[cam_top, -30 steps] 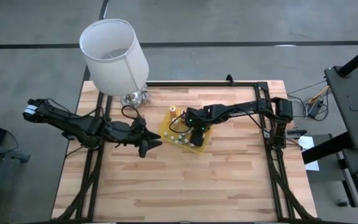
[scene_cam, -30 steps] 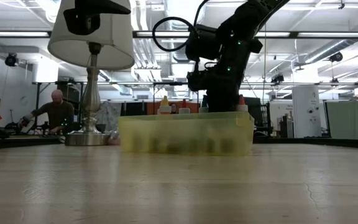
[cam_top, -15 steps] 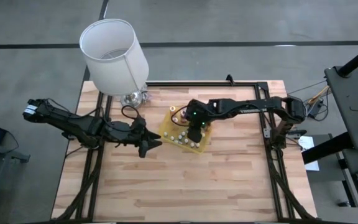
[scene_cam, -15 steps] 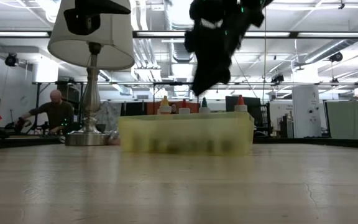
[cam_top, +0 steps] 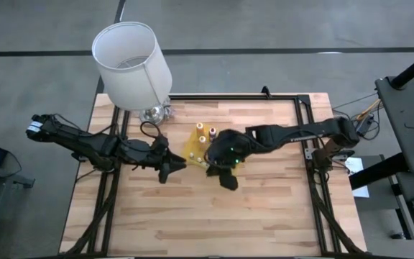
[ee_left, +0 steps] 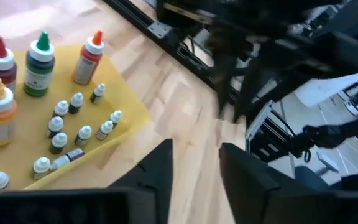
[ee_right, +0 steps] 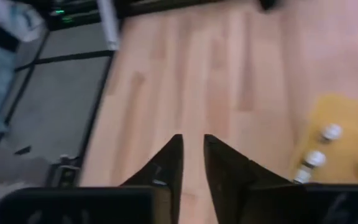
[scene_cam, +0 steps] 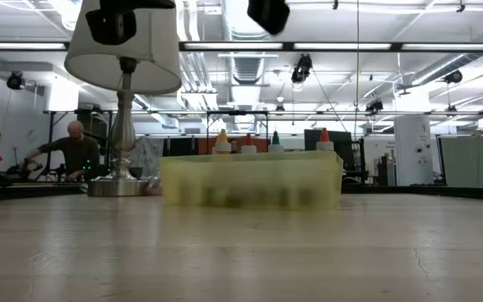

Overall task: Pick & Place food coloring
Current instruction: Return to Home Position

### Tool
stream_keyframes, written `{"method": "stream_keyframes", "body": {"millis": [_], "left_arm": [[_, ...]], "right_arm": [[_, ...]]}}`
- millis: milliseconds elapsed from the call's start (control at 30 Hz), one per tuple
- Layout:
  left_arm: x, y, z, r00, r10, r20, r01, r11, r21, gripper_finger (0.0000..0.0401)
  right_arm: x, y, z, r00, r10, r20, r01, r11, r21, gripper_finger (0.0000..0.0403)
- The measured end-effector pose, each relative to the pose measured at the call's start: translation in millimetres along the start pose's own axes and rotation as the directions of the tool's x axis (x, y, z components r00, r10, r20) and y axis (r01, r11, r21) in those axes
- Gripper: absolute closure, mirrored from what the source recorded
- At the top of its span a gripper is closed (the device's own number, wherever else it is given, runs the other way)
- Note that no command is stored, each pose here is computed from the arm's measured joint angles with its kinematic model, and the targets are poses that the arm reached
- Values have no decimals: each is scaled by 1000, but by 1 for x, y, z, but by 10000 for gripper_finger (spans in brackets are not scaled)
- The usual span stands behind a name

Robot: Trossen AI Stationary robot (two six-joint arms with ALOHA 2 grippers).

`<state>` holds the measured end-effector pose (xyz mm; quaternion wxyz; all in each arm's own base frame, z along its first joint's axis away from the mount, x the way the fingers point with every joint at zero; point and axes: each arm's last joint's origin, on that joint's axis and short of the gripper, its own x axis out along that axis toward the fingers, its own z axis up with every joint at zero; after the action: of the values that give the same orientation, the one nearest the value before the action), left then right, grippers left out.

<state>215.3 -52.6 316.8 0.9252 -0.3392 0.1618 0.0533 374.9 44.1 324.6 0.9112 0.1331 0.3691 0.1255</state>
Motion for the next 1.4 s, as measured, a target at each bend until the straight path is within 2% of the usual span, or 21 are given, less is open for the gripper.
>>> {"method": "stream_keyframes", "body": {"millis": [200, 367, 600, 833, 933, 1167, 1300, 1400], "left_arm": [[-1, -2, -1, 997, -57, -52, 59, 998, 31, 358], [-1, -3, -2, 990, -101, -96, 107, 992, 61, 397], [-2, -4, -3, 984, -130, -121, 141, 986, 89, 401], [-2, -4, -3, 984, -129, -121, 119, 989, -86, 401], [-1, -4, -3, 984, -126, -123, 114, 988, -99, 401], [-1, -3, -4, 985, -119, -126, 111, 991, -70, 401], [0, -1, -3, 989, -90, -114, 92, 996, 8, 401], [-1, -2, -2, 990, -101, -101, 115, 983, 144, 401]], "right_arm": [[-4, 40, 6, 996, 88, 30, -86, 993, -75, 391], [-11, 63, 15, 987, 140, 80, -130, 985, -116, 394], [-25, 80, 30, 966, 196, 169, -169, 972, -160, 394], [-42, 88, 45, 947, 221, 232, -215, 975, -52, 394], [-48, 91, 50, 939, 230, 255, -232, 972, -21, 394], [-59, 95, 58, 925, 244, 290, -235, 970, -68, 394], [-66, 92, 65, 917, 237, 320, -216, 971, -100, 394], [-73, 90, 67, 914, 232, 333, -174, 965, -194, 394]]}}
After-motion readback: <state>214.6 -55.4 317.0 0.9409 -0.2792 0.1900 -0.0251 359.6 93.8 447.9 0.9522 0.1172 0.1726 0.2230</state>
